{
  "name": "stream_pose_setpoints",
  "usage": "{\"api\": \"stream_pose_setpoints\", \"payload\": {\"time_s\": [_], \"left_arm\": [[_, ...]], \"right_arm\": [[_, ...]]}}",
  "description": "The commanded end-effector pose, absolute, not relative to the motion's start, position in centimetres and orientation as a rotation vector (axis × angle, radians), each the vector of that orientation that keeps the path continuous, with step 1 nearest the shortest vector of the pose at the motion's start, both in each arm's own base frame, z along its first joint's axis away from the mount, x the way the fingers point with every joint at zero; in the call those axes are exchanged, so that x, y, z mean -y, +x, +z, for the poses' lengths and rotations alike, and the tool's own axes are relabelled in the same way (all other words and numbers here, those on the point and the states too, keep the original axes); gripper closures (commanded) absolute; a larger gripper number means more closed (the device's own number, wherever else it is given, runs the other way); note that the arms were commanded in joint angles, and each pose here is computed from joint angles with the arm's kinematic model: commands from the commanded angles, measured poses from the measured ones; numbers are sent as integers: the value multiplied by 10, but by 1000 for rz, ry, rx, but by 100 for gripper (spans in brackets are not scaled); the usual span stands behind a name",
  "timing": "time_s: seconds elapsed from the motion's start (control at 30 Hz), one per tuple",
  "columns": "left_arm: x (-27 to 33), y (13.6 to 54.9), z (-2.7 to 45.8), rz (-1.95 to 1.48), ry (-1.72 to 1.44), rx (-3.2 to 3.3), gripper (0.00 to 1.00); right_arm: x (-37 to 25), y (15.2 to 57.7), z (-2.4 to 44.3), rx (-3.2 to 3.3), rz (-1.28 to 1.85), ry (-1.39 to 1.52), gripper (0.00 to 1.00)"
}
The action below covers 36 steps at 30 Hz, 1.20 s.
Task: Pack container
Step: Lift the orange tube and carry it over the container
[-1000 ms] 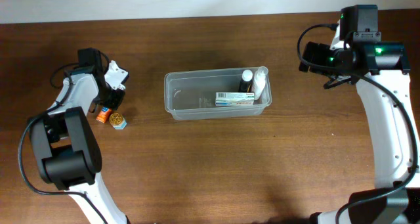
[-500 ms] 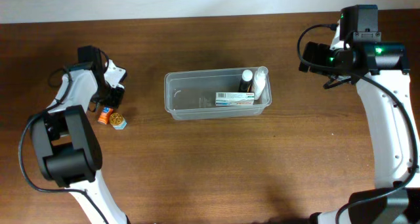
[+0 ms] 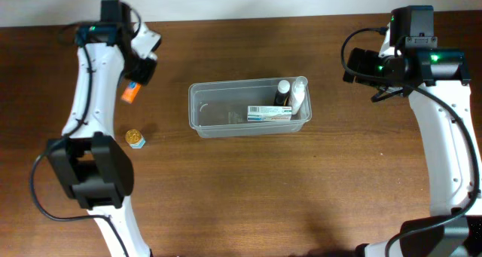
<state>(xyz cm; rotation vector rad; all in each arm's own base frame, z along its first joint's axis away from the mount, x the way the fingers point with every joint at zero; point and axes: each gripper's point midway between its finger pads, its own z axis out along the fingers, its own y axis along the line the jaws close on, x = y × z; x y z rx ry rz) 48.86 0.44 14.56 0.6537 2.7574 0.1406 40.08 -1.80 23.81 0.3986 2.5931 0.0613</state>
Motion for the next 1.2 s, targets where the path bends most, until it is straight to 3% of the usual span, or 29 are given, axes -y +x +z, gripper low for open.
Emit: {"api": "stream_pose_setpoints", "payload": {"time_s": [0.0,0.57,0.9,1.17], "left_arm": [[40,494,187,121,734,-2653,86],[190,430,192,62,1402,-2463,82],[227,395,171,-66,1720,-2347,80],[229,399,138,-49,1853,-2255,77]], "right_arm": [[17,402,239,-2588,70,409,2],[17,402,239,-2588,70,408,2],[17,402,239,-2588,70,408,2],[17,402,239,-2588,70,409,2]]}}
